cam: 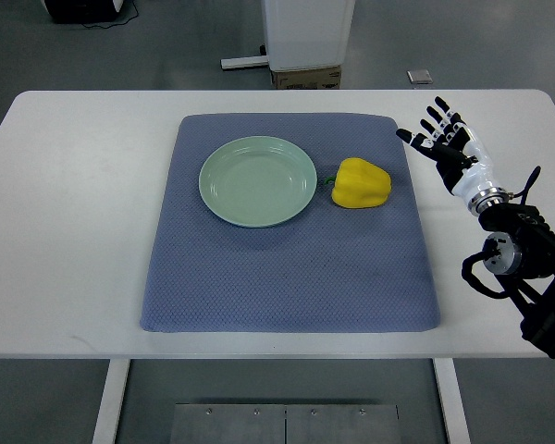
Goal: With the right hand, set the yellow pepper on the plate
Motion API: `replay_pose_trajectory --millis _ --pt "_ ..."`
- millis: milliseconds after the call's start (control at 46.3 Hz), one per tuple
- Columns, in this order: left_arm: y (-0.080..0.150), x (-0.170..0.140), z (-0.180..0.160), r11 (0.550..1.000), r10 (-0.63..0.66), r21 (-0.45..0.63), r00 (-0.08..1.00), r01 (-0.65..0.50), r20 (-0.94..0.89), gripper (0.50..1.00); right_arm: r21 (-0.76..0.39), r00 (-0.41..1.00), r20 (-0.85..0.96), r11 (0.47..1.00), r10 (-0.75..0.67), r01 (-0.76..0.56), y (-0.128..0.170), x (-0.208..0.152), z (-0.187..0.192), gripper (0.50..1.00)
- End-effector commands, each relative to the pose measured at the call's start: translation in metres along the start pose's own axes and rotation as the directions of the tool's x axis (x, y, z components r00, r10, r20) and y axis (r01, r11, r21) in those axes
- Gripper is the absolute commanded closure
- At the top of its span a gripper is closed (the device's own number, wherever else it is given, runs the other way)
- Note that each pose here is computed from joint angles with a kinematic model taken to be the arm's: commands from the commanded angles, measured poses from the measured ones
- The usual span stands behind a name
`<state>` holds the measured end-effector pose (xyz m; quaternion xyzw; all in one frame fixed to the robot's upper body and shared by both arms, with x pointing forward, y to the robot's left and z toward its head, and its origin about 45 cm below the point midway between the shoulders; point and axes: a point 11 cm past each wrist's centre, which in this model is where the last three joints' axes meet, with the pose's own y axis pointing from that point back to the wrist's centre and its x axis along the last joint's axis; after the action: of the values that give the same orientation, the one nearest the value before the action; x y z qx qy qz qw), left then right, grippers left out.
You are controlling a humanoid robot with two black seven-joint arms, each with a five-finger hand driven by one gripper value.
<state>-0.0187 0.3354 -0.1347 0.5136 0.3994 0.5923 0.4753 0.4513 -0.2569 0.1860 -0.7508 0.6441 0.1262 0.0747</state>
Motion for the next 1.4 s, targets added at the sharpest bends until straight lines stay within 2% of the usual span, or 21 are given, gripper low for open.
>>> replay_pose_trajectory --millis 0,540,712,1058,1381 --pt "0.0 0.0 0.0 1.0 -0.001 0.0 1.0 0.001 0.001 0.5 0.001 1.0 -0.012 1.0 -0.01 0.01 0.001 -0.002 0.001 0.5" --pt "0.0 0.0 0.0 1.0 -0.002 0.0 1.0 0.002 -0.001 0.5 -0.013 0.991 -0.116 0.998 -0.069 0.068 -0.003 -0.009 -0.005 0.5" --pt "0.0 0.0 0.0 1.0 0.0 0.0 1.0 0.0 0.0 0.5 0.01 0.965 -0.23 0.992 -0.122 0.128 -0.004 -0.011 -0.014 0.5" --pt "0.0 0.0 0.0 1.0 -0.002 -0.001 1.0 0.002 -0.001 0.5 0.006 0.855 -0.453 0.959 -0.251 0.284 -0.011 -0.04 -0.024 0.502" --pt "0.0 0.0 0.0 1.0 0.001 0.001 1.0 -0.001 0.0 0.5 -0.05 0.692 -0.642 0.919 -0.33 0.392 -0.007 -0.059 -0.013 0.505"
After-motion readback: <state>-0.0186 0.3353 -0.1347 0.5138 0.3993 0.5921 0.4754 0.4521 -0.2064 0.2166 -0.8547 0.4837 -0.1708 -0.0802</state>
